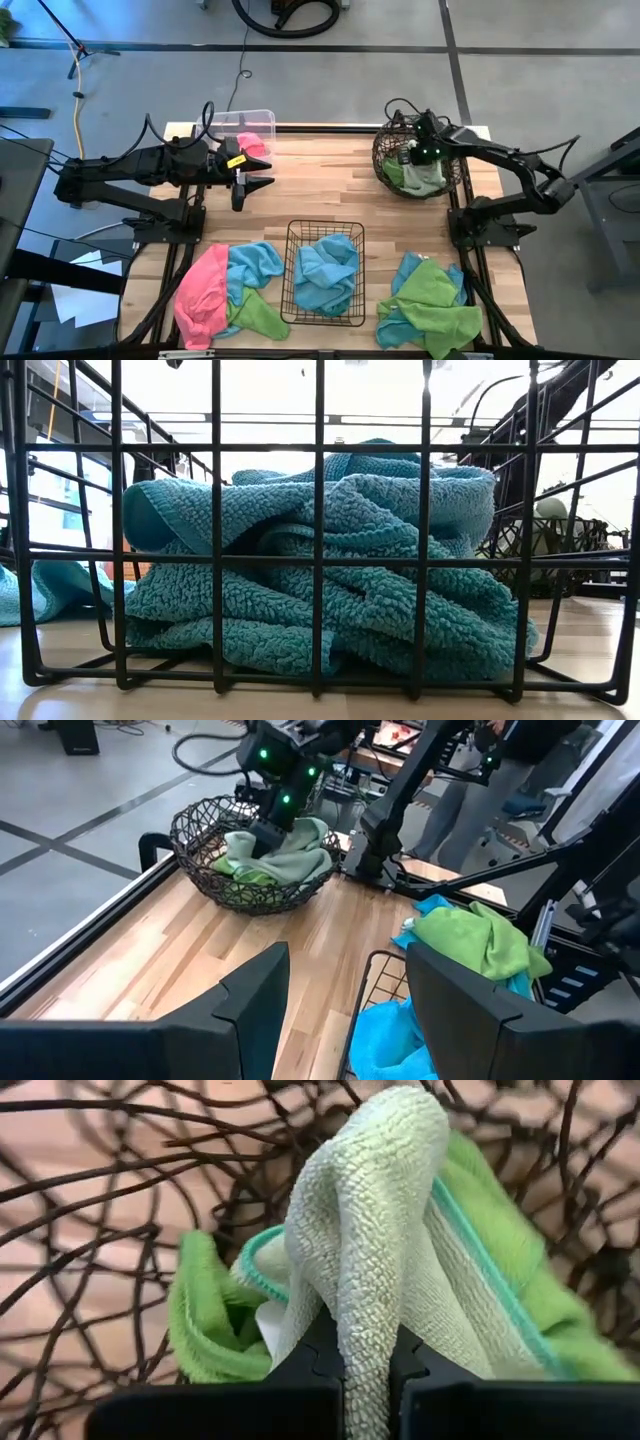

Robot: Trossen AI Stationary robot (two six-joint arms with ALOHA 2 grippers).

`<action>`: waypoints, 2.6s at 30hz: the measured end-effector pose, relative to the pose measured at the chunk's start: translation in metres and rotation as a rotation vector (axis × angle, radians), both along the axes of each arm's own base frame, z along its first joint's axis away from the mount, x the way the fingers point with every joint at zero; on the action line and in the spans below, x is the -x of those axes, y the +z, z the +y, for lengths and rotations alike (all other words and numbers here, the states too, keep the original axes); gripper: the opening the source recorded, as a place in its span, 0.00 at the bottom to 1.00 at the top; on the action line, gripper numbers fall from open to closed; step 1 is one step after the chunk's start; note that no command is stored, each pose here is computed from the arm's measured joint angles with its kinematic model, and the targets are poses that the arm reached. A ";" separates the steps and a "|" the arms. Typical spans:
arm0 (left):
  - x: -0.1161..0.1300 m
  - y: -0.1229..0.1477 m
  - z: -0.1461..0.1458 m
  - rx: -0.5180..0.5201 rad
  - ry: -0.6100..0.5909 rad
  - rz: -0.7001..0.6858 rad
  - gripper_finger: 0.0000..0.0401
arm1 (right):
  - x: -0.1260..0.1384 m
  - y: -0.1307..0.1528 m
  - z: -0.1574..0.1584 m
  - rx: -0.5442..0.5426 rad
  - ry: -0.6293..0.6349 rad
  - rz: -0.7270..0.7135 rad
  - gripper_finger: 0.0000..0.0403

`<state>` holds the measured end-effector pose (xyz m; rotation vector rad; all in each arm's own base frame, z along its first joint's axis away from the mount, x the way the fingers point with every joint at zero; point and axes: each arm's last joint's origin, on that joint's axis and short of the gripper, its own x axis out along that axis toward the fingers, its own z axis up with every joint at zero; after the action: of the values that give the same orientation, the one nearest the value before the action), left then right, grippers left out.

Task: Sort microfiber towel by color & place in baskets
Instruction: Put the light green towel into the left transparent bin, then put the green towel into the top right basket

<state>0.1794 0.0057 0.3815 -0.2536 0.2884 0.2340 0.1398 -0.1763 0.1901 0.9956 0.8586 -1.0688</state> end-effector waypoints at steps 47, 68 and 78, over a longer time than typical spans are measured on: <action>-0.001 0.002 0.001 -0.011 0.028 -0.023 0.47 | -0.065 0.179 0.036 0.349 0.472 -0.356 0.57; -0.009 0.023 -0.005 -0.096 -0.193 -0.239 0.47 | -0.125 0.225 0.163 0.784 1.116 -0.791 0.57; -0.047 0.019 -0.008 -0.150 -0.324 -0.326 0.47 | -0.127 0.235 0.175 0.826 1.118 -0.897 0.57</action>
<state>0.2268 -0.0027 0.4010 -0.0907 -0.0142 -0.1073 0.2667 -0.0012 0.4248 0.1088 0.0760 0.0915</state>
